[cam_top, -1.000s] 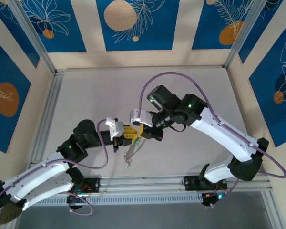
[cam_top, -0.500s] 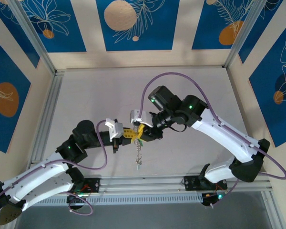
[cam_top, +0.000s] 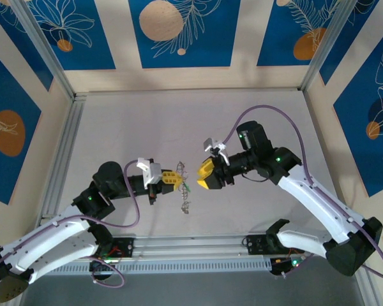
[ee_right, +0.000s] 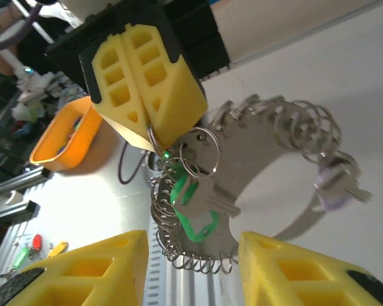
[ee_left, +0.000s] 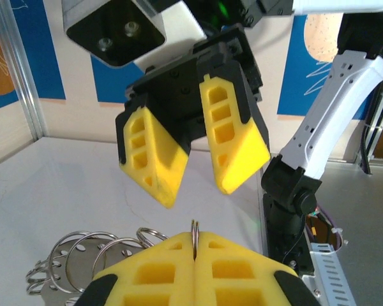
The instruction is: Put the keys on the keyring
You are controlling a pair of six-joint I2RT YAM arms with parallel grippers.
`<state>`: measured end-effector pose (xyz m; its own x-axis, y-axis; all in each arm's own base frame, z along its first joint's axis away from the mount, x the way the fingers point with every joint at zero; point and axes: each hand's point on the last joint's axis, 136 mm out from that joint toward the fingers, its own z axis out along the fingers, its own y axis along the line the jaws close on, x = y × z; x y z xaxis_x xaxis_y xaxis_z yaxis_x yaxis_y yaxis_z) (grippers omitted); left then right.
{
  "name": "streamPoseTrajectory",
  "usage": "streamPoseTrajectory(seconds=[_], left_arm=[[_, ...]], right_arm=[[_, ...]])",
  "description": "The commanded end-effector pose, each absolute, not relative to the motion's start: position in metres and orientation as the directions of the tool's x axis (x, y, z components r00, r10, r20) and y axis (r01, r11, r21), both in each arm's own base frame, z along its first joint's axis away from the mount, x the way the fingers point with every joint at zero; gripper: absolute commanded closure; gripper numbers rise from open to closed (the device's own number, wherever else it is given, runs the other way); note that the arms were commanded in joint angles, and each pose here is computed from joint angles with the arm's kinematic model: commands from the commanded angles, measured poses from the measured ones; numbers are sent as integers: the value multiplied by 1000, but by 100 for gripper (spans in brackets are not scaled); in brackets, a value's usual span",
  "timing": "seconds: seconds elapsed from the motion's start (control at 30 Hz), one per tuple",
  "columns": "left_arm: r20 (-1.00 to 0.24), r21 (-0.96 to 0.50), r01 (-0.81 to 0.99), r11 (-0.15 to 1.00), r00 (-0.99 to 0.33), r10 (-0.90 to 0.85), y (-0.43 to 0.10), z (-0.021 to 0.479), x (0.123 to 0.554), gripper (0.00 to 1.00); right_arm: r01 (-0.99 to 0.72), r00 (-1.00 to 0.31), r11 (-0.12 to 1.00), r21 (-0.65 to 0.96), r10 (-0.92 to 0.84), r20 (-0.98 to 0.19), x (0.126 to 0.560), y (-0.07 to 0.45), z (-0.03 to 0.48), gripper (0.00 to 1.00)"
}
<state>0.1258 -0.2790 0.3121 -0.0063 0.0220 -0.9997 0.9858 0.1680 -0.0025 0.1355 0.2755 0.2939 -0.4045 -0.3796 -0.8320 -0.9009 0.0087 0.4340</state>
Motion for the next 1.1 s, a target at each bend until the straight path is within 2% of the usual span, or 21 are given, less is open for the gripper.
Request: streamPoseTrajectory(seconds=[0.0, 0.17, 0.23, 0.47, 0.7, 0.83, 1.07], left_arm=[[-998, 23, 990, 139, 31, -56, -278, 337, 120, 100], [-998, 21, 990, 139, 30, -60, -277, 339, 119, 100], [-998, 22, 990, 140, 31, -63, -277, 340, 120, 100], [-997, 17, 991, 133, 27, -71, -279, 340, 121, 100], [-996, 13, 991, 137, 24, -82, -276, 342, 122, 100], [-996, 8, 990, 138, 20, -84, -276, 341, 123, 100], [-996, 6, 989, 147, 19, -87, -274, 340, 125, 100]], right_arm=[[-879, -403, -119, 462, -333, -852, 126, 286, 307, 58], [-879, -387, -138, 457, -355, -851, 121, 294, 299, 44], [-876, -387, -141, 461, -364, -847, 119, 296, 296, 42], [-873, -390, -126, 471, -397, -831, 117, 305, 278, 39], [-874, -397, -102, 475, -415, -819, 122, 313, 264, 41], [-875, -389, -122, 469, -400, -830, 123, 316, 265, 47], [-867, -389, -138, 478, -411, -824, 120, 316, 263, 75]])
